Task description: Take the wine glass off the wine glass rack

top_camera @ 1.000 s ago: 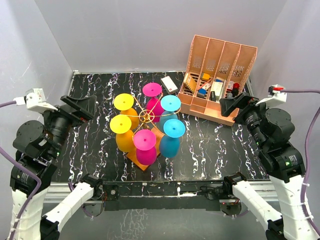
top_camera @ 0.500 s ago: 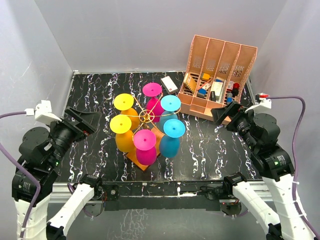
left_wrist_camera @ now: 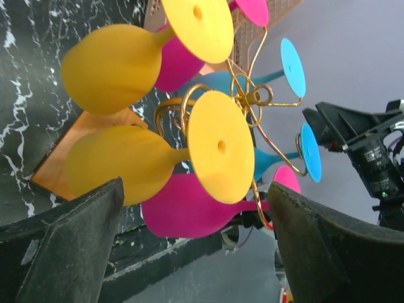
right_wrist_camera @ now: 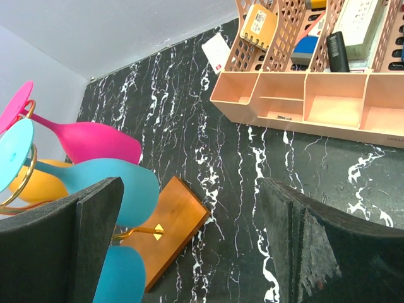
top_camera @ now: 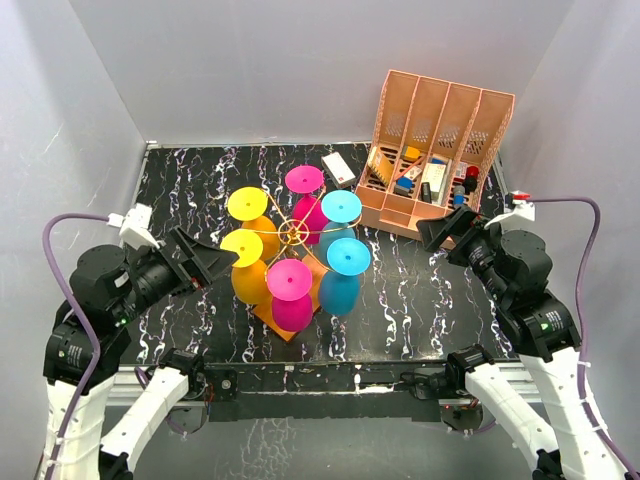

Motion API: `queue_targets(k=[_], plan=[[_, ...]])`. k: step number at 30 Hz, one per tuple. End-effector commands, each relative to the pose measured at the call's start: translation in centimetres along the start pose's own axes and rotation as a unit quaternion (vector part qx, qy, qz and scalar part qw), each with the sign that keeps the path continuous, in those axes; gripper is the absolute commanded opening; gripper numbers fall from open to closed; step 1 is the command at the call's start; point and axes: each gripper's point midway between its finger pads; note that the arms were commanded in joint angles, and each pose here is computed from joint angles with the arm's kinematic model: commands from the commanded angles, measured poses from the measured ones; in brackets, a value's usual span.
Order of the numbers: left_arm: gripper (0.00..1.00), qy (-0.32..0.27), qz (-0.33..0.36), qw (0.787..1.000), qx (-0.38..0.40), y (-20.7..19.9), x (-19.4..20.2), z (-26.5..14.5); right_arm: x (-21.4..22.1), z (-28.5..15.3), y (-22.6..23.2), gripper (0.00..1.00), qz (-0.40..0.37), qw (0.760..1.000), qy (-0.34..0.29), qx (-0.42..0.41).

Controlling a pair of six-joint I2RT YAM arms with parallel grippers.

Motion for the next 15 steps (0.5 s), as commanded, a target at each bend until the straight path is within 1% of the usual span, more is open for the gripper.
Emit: queue_targets(k=[1, 6, 11, 15], plan=[[0.92, 0.05, 0.007, 0.999, 0.014, -0.4, 1.4, 0.5, -1.8, 0.2, 1.2, 0.98, 0.008, 0.999, -0.034, -0.025], [0.85, 0.058, 0.015, 0.998, -0.01, 0.1, 0.9, 1.4, -1.6, 0.4, 1.1, 0.98, 0.008, 0.999, -0.033, -0.023], [0.82, 0.058, 0.014, 0.998, -0.033, 0.9, 0.6, 2.1, -1.2, 0.5, 0.8, 0.98, 0.007, 0.999, -0.029, -0.018], [0.79, 0.05, 0.013, 0.998, -0.037, 0.9, 0.2, 2.4, -0.8, 0.8, 0.6, 0.98, 0.009, 1.0, -0.025, -0.014]])
Point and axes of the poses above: each gripper's point midway between its finger pads, its own z axis out along the fingers, its own y axis along the line the jaws close on, x = y × z, and after that the axes turned 13 degrees about -z, right-handed
